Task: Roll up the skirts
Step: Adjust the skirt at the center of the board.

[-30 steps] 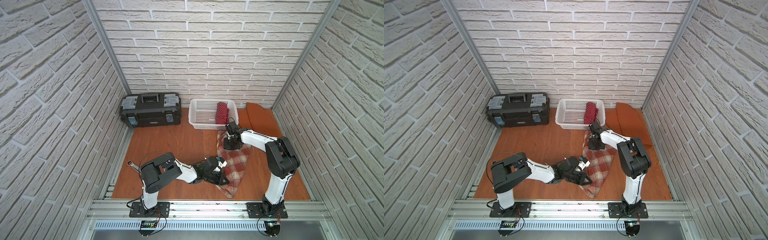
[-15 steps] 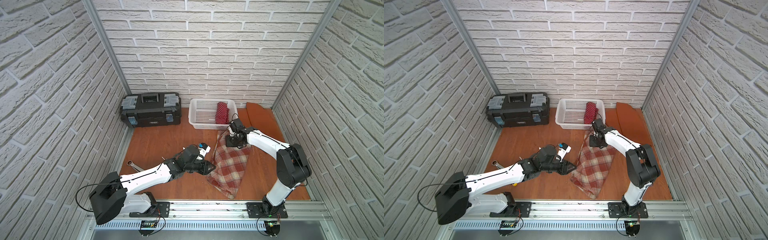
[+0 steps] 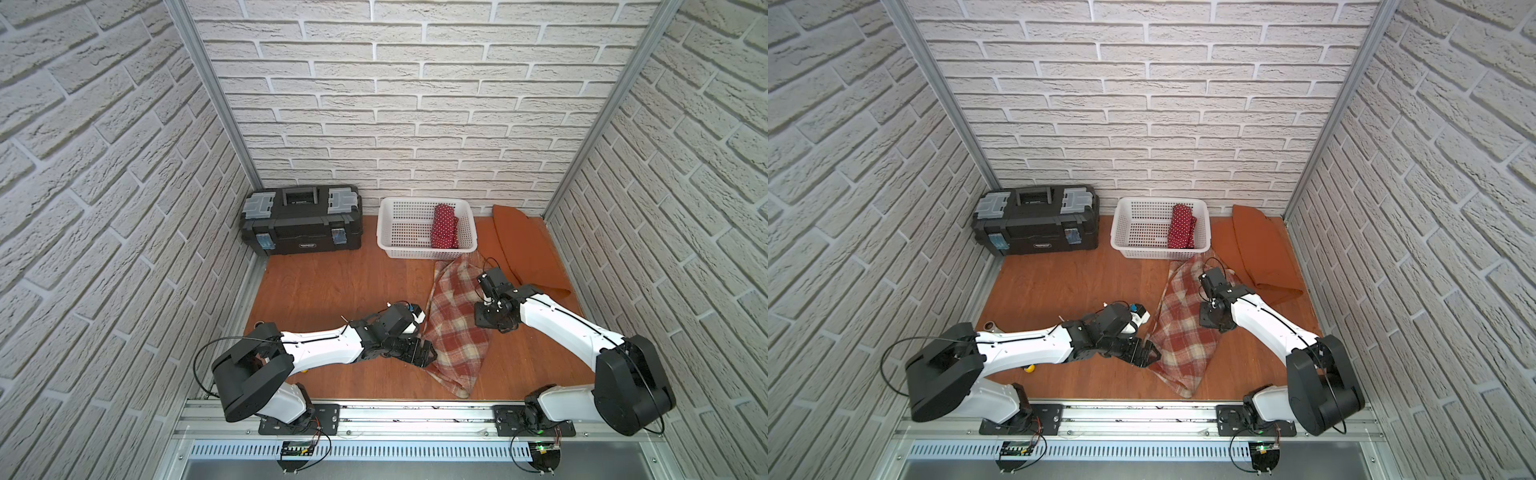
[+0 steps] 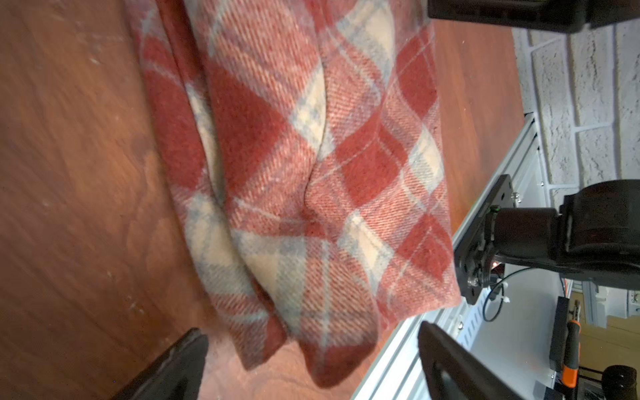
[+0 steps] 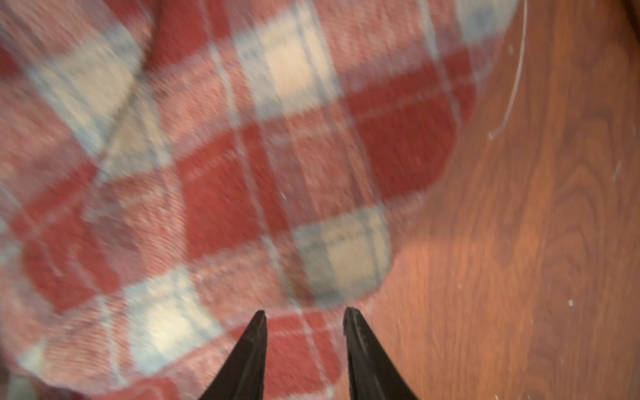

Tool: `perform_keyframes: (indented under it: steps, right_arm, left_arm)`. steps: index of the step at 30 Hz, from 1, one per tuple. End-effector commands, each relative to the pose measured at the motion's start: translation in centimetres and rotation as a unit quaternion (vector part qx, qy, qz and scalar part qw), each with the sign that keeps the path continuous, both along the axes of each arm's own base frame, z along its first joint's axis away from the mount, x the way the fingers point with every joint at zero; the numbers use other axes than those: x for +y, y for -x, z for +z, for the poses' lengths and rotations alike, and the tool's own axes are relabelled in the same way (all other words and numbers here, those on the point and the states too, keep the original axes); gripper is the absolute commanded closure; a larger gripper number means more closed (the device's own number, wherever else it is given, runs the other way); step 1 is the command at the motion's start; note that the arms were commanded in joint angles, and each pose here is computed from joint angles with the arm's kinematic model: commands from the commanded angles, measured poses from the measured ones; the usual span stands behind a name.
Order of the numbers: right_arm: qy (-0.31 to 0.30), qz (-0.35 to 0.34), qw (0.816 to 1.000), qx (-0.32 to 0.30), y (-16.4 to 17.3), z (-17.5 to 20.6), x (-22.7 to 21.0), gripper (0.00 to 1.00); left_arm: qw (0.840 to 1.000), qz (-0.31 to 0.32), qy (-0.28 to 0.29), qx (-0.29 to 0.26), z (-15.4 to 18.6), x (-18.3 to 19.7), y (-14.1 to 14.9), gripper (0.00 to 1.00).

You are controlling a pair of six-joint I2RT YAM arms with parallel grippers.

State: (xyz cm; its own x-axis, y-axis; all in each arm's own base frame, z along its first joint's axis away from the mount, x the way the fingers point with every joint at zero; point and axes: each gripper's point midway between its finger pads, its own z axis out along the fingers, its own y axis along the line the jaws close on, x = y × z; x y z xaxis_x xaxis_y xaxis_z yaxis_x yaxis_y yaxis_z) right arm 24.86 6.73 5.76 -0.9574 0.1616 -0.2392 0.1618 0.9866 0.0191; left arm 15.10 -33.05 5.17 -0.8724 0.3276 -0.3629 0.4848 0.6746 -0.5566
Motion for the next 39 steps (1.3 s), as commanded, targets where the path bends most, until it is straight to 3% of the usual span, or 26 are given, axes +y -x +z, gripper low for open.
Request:
perform_keyframes:
  steps: [1, 5, 8, 11, 15, 23, 24, 26, 29, 31, 34, 39]
  right_arm:
    - [0.002, -0.015, 1.0, 0.002, 0.8, -0.2, -0.5, 0.6]
    - [-0.01, -0.019, 1.0, 0.013, 2.0, -1.4, -0.4, 0.61]
    - [-0.019, -0.024, 0.999, 0.026, 2.9, -2.5, -0.3, 0.64]
    - [-0.023, -0.031, 0.999, 0.038, 3.4, -3.5, -0.2, 0.67]
    - [-0.006, -0.034, 0.998, 0.046, 3.5, -4.2, -0.8, 0.68]
    - [-0.021, -0.031, 0.998, 0.051, 2.7, -5.1, 0.1, 0.83]
    - [-0.025, -0.031, 0.998, 0.05, 2.6, -5.1, 0.3, 0.85]
    - [-0.03, -0.033, 0.998, 0.047, 2.3, -5.1, 0.6, 0.86]
    - [-0.032, -0.031, 0.998, 0.043, 1.9, -4.9, 0.8, 0.88]
    - [-0.033, -0.031, 0.998, 0.04, 1.7, -4.8, 0.8, 0.88]
    - [-0.033, -0.03, 0.998, 0.041, 1.7, -4.8, 0.8, 0.88]
    - [-0.033, -0.027, 0.998, 0.041, 1.9, -4.9, 0.9, 0.88]
  left_arm:
    - [1.0, 0.006, -0.015, -0.011, -2.2, -0.8, -1.0, 0.02]
    - [0.999, 0.027, -0.008, -0.025, -3.8, -1.6, -2.6, 0.03]
    - [0.999, 0.028, 0.007, -0.02, -4.0, -2.0, -2.9, 0.18]
    - [1.0, 0.019, 0.017, -0.006, -3.6, -2.3, -2.3, 0.48]
    - [1.0, 0.017, 0.018, 0.011, -3.5, -1.5, -0.9, 0.99]
    - [0.998, 0.037, 0.051, 0.013, -1.0, -0.1, -0.1, 1.0]
    - [0.998, 0.038, 0.055, 0.011, -0.8, -0.1, -0.2, 1.0]
    - [0.998, 0.039, 0.048, 0.014, -1.2, 0.1, -0.2, 0.63]
    - [0.998, 0.04, 0.037, 0.036, -2.5, 0.8, 0.4, 0.53]
    - [0.997, 0.058, 0.031, 0.047, -3.2, 1.7, 0.4, 0.25]
    - [0.996, 0.066, 0.028, 0.054, -3.4, 2.5, 0.8, 0.02]
    - [0.996, 0.06, 0.02, 0.062, -4.1, 3.0, 2.0, 0.02]
